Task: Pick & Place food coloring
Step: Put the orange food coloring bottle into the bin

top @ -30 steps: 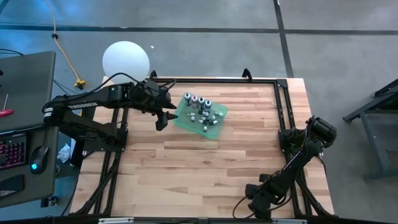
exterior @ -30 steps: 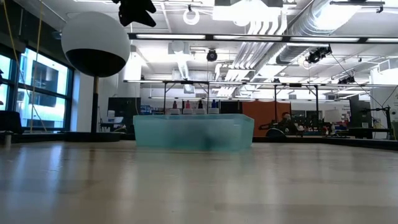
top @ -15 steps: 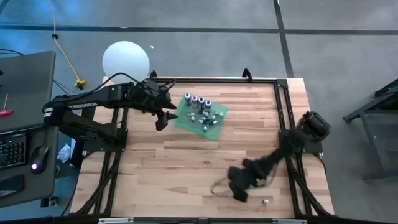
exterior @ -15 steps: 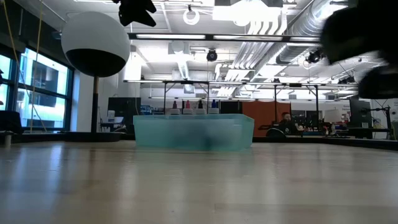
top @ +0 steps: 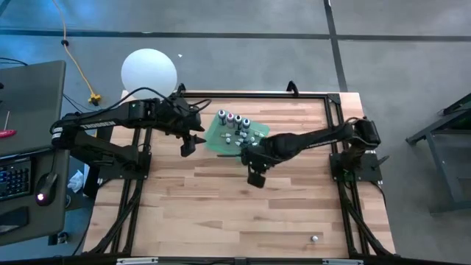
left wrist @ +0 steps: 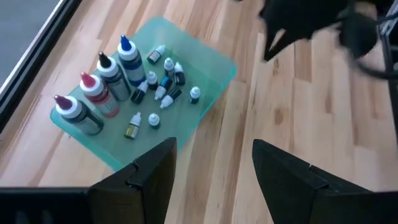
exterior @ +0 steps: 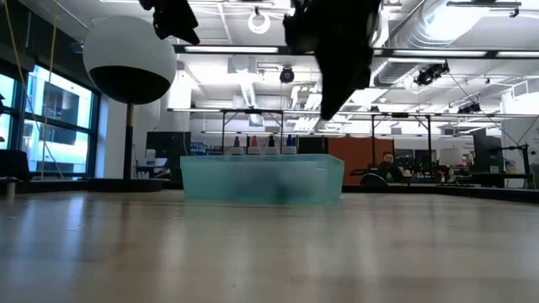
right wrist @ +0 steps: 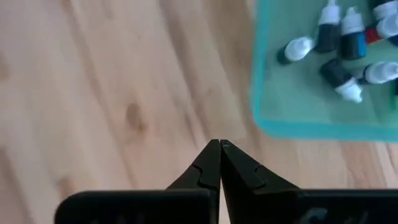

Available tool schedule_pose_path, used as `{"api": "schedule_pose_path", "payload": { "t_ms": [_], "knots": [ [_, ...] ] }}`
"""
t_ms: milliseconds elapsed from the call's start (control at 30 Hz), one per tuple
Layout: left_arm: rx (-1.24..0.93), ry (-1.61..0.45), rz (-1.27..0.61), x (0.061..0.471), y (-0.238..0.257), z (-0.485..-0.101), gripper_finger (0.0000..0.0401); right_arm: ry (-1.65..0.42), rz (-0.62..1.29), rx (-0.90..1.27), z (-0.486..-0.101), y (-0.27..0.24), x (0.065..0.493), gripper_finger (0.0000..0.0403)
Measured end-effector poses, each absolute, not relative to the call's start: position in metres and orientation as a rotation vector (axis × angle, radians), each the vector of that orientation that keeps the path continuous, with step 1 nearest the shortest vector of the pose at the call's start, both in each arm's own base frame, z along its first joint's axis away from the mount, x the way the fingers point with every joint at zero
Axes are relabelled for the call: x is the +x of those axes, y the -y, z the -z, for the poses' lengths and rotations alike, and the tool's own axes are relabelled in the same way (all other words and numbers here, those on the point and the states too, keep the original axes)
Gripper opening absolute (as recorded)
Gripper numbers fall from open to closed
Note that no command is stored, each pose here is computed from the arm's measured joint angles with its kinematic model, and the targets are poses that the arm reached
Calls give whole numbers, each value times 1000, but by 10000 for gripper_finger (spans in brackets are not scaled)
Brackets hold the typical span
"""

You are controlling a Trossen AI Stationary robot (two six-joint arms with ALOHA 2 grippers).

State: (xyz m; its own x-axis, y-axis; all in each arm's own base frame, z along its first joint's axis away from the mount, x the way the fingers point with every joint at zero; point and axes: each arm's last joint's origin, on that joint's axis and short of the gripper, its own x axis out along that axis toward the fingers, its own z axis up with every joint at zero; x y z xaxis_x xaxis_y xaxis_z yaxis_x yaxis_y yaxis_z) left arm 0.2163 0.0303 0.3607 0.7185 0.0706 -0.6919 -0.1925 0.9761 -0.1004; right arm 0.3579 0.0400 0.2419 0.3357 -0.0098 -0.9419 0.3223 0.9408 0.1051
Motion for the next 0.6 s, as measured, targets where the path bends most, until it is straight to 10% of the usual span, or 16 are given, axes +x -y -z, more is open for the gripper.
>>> {"api": "schedule_pose_path", "payload": {
  "t_ms": [600],
  "knots": [
    [-109,-757,-227,216,-33,-361,209,-1660,265,551,-198,-181,270,181]
  ]
}}
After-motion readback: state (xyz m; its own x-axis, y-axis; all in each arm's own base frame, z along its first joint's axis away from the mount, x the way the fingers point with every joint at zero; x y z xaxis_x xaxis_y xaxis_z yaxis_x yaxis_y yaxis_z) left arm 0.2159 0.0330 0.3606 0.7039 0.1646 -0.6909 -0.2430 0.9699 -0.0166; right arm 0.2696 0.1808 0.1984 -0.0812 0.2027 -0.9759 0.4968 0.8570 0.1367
